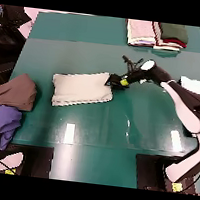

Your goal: Fold the shirts.

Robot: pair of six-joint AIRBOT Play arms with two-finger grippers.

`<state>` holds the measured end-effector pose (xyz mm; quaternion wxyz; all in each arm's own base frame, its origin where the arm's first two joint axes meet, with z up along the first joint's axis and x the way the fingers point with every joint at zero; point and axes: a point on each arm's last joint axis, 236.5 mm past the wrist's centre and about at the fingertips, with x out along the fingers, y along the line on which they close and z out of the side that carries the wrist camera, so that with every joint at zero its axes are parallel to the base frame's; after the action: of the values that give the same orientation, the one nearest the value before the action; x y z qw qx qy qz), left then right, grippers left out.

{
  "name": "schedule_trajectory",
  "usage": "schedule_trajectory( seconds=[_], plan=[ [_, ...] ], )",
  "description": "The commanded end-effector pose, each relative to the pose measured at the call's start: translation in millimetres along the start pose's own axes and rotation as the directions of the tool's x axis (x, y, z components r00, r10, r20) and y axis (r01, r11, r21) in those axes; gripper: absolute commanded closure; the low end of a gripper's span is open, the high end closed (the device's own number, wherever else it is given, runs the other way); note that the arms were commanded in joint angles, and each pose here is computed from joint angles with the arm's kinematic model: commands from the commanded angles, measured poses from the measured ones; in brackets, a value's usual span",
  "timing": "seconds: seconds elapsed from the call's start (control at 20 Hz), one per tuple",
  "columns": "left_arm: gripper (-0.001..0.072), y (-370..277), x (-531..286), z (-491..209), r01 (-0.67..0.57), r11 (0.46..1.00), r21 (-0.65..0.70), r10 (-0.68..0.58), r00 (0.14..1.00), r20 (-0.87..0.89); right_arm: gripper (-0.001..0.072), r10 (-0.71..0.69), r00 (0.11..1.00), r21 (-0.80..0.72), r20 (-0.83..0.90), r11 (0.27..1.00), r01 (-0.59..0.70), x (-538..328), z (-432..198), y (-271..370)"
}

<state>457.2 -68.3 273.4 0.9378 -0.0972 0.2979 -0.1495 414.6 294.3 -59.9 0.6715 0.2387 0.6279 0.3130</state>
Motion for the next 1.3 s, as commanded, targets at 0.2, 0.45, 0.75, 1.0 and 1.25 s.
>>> schedule_trajectory(
  seconds=[0.2, 0.45, 0.75, 1.0, 1.25],
  plan=[
    [0.0684, -23, 7, -7, 0.056, 0.998, 0.036, -0.055, 0.998, -0.026, 0.0693, 0.085, 0.996, -0.108, 0.017, 0.991, -0.083, 59, 28, 52],
    [0.0685, -99, 16, -26, 0.194, 0.969, 0.154, -0.184, 0.98, -0.078, 0.0693, -0.02, 0.983, -0.223, 0.182, 0.973, 0.061, -36, 82, 43],
    [0.0684, -146, 16, -41, 0.281, 0.939, 0.2, -0.263, 0.958, -0.111, 0.0693, -0.322, 0.858, -0.02, 0.401, 0.933, 0.359, -262, 97, -60],
    [0.0684, -174, 14, -38, 0.321, 0.921, 0.222, -0.311, 0.947, -0.079, 0.0693, -0.518, 0.669, 0.294, 0.533, 0.855, 0.428, -433, 54, -155],
    [0.0684, -199, 12, -34, 0.356, 0.903, 0.242, -0.356, 0.933, -0.045, 0.0693, -0.588, 0.553, 0.494, 0.59, 0.805, 0.329, -522, 7, -216]
  ],
)
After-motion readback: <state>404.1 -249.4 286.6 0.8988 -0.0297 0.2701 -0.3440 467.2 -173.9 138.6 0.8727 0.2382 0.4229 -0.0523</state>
